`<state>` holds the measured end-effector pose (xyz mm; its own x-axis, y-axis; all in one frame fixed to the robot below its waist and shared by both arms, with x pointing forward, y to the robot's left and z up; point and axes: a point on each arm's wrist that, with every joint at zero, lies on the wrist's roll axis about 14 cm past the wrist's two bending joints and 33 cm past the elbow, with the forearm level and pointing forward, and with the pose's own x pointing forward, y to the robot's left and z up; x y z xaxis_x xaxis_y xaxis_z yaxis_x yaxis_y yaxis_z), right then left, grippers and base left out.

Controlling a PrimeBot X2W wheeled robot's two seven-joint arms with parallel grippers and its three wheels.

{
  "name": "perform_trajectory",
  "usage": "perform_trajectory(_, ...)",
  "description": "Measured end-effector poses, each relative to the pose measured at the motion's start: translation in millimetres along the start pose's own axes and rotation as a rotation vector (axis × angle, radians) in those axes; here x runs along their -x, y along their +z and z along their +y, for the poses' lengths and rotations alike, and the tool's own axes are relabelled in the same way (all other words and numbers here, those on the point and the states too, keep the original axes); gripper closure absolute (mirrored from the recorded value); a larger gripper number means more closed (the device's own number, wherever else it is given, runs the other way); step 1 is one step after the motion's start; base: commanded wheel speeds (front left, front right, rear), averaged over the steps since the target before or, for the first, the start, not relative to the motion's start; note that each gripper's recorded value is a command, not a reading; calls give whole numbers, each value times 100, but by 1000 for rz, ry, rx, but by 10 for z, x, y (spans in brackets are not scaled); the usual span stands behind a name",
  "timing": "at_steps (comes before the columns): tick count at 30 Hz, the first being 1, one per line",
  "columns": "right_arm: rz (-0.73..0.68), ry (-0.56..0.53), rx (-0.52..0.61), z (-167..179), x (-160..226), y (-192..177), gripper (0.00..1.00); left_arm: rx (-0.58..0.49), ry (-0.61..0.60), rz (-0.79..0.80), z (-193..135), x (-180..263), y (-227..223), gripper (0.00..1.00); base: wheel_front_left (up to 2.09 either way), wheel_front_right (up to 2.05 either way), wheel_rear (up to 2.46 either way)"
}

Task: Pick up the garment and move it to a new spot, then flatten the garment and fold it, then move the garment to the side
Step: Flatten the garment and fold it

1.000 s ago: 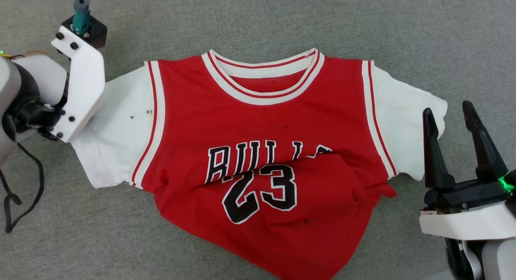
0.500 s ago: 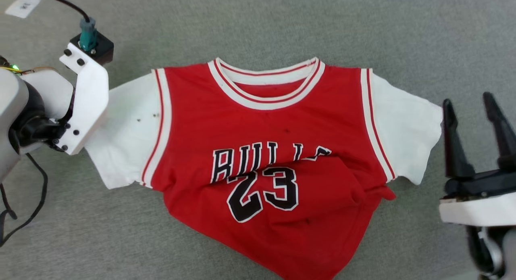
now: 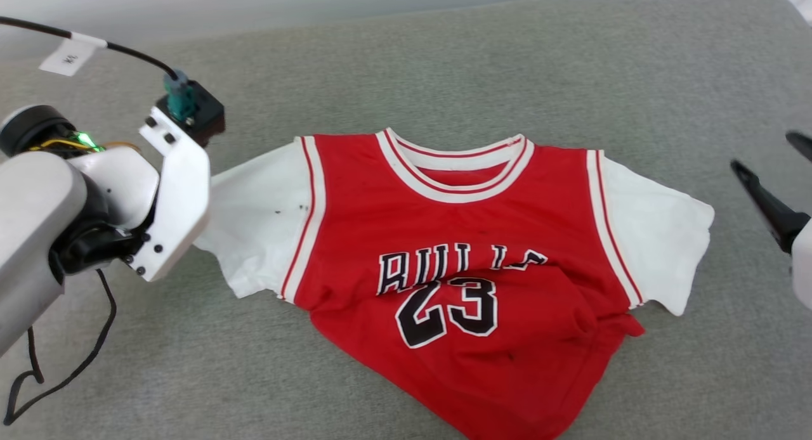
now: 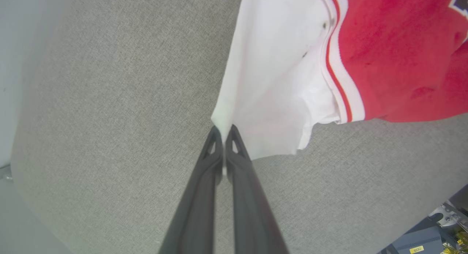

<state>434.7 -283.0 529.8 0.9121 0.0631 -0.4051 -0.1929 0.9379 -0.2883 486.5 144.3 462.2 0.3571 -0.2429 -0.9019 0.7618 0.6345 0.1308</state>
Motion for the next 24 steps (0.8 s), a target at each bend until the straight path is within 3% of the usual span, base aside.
perform_trajectory(8,493,144,87,22,-96,-451,0,-5,-2,-22,-14,-18,-56,100,0,0,0)
perform_trajectory(12,679,172,74,10,-178,-664,0,-7,-4,-31,12,-94,-54,100,0,0,0)
perform_trajectory(24,901,257,-95,328,-640,-1247,0,-7,-32,-12,84,-374,-149,100,0,0,0)
